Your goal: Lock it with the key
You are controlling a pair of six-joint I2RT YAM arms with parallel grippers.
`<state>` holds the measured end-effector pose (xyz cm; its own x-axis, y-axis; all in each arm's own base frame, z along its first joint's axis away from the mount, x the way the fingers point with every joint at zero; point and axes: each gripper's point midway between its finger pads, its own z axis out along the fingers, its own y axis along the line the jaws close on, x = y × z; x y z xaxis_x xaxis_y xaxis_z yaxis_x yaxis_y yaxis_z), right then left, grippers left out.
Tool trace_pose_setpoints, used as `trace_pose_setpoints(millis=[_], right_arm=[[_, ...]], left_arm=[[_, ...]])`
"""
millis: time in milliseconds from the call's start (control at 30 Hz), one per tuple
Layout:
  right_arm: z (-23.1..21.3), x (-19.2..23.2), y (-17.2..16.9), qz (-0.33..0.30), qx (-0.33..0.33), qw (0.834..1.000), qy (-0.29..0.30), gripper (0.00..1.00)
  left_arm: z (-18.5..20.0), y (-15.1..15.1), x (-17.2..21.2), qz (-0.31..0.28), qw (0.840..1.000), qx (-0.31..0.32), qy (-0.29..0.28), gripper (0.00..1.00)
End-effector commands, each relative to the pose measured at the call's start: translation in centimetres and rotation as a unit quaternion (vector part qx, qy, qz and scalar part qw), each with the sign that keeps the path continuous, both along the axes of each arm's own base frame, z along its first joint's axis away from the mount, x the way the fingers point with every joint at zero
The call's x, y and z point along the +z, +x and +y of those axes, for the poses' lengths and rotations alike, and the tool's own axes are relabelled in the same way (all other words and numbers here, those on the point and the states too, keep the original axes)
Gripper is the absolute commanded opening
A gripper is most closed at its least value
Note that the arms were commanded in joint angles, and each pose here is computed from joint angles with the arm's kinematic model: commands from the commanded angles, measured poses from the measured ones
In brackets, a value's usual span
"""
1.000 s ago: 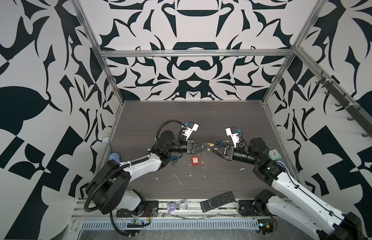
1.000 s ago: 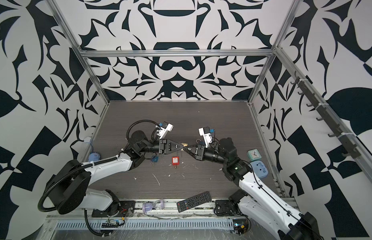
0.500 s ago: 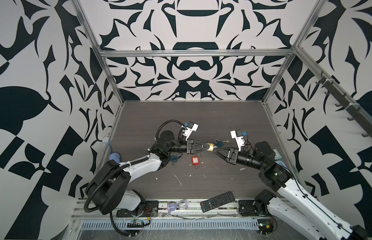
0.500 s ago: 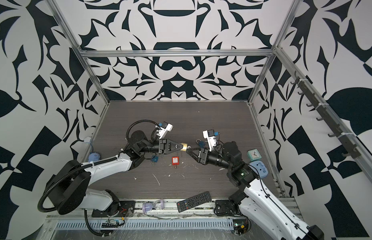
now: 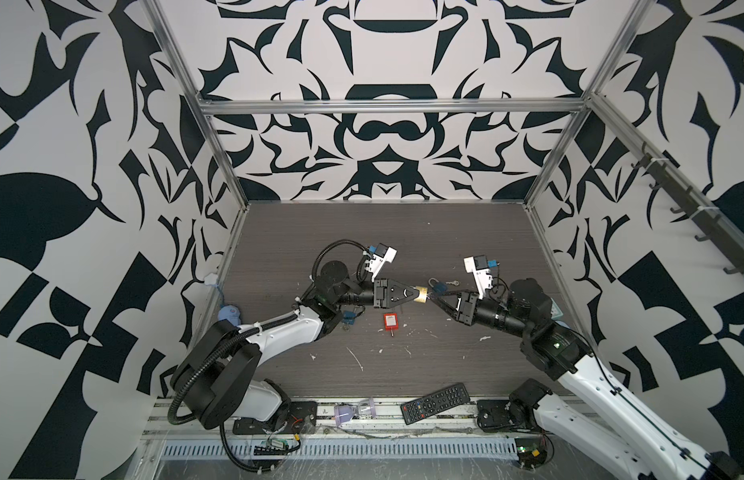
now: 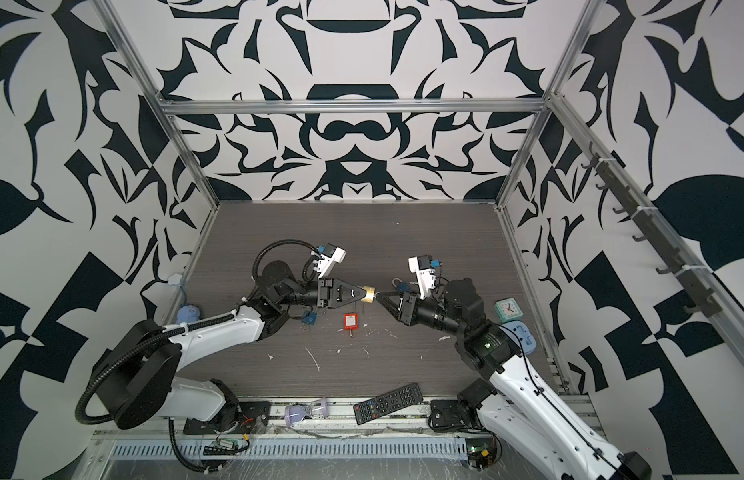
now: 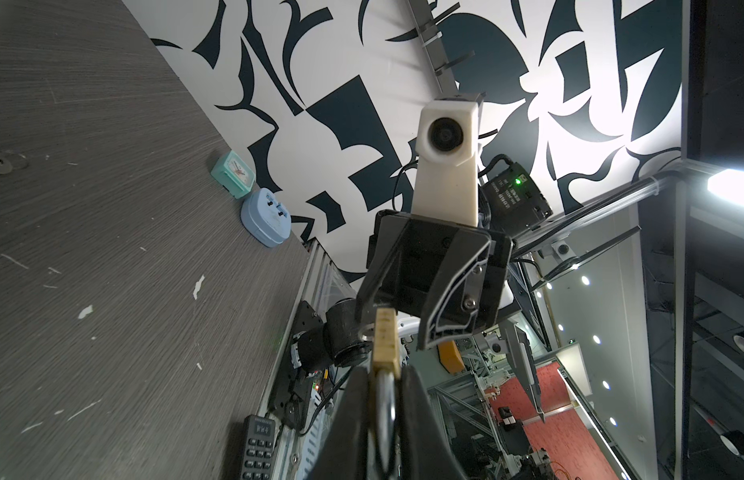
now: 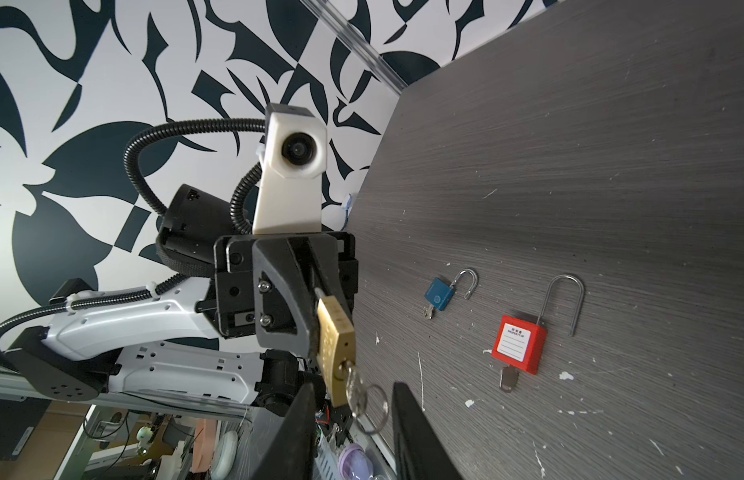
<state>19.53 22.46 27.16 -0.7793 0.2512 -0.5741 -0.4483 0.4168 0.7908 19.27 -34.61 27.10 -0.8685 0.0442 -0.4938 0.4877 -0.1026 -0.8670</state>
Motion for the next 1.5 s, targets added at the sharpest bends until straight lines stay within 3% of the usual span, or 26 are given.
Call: trace_pose_setpoints(millis=[0, 233, 633, 833, 1467], right_arm=[[0.5, 2.5, 0.3, -0.034, 0.009, 0.999, 0.031, 0.32], [1.1, 2.4, 0.5, -0.032, 0.023, 0.998, 0.046, 0.18], [1.4, 1.8, -0.3, -0.021, 0.042, 0.997, 0.057, 0.14], [1.4, 1.5, -0.5, -0.022, 0.047, 0.997, 0.059, 0.0], [-0.1, 0.6, -0.7, -0.064, 0.045, 0.996, 0.048, 0.0]], left_arm=[[0.4, -0.3, 1.0, -0.019, 1.0, 0.0, -0.015, 0.0], [0.4, -0.3, 0.9, -0.016, 1.0, 0.0, -0.013, 0.0], [0.1, 0.1, 0.6, -0.01, 1.0, 0.004, -0.012, 0.0], [0.0, 0.2, 0.6, -0.004, 1.0, -0.001, -0.016, 0.0], [1.8, 1.9, 0.4, 0.027, 0.999, 0.022, -0.023, 0.0]])
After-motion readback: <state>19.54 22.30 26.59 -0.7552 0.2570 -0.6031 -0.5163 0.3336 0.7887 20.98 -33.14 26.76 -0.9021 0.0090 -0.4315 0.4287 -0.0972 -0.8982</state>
